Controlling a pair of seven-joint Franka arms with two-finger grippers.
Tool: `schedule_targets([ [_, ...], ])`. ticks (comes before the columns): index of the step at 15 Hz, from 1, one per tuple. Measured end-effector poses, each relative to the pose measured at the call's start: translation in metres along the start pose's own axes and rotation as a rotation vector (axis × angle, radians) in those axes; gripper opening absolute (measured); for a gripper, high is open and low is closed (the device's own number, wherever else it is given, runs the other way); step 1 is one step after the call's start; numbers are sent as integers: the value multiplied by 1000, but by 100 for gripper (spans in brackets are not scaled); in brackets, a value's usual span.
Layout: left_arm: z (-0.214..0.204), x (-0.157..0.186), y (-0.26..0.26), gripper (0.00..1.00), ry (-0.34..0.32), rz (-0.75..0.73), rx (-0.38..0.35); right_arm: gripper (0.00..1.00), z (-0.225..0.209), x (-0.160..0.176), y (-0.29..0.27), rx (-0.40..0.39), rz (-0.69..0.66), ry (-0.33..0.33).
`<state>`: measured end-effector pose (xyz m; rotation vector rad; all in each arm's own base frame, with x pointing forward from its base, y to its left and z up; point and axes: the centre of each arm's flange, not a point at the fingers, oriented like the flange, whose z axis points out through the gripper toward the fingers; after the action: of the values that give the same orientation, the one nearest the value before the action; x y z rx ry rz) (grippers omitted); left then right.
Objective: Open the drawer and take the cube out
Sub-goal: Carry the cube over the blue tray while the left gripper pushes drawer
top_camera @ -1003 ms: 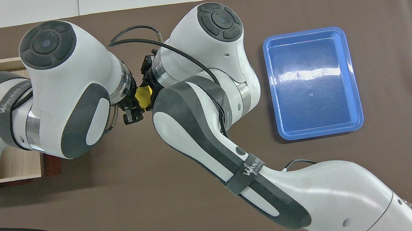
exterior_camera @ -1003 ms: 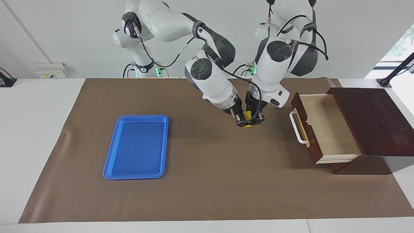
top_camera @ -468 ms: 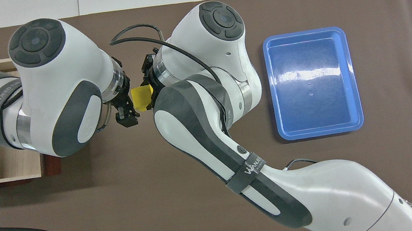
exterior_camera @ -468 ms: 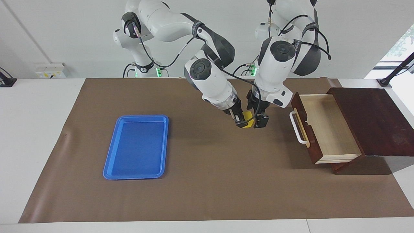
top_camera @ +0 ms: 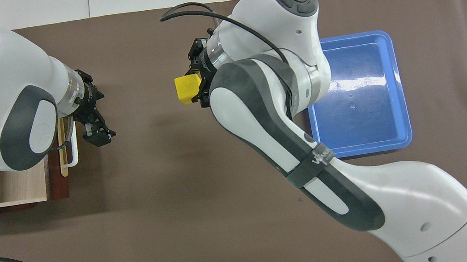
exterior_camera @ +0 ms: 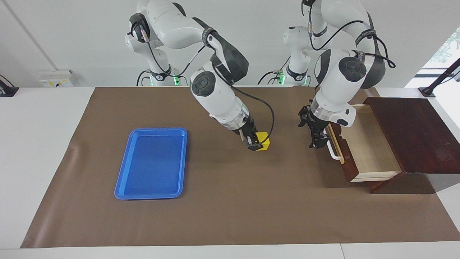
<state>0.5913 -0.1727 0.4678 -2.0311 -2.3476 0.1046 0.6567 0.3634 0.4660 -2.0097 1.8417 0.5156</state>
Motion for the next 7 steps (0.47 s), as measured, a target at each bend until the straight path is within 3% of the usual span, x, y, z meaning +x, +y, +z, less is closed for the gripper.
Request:
schedule_targets([
  [4,21,42,-1,100,-4,26,-8,56,-33,89,-18,10,13,13],
  [7,35,68,-6,100,8,58,-16,56,-59,183,-22,8,-9,-47],
])
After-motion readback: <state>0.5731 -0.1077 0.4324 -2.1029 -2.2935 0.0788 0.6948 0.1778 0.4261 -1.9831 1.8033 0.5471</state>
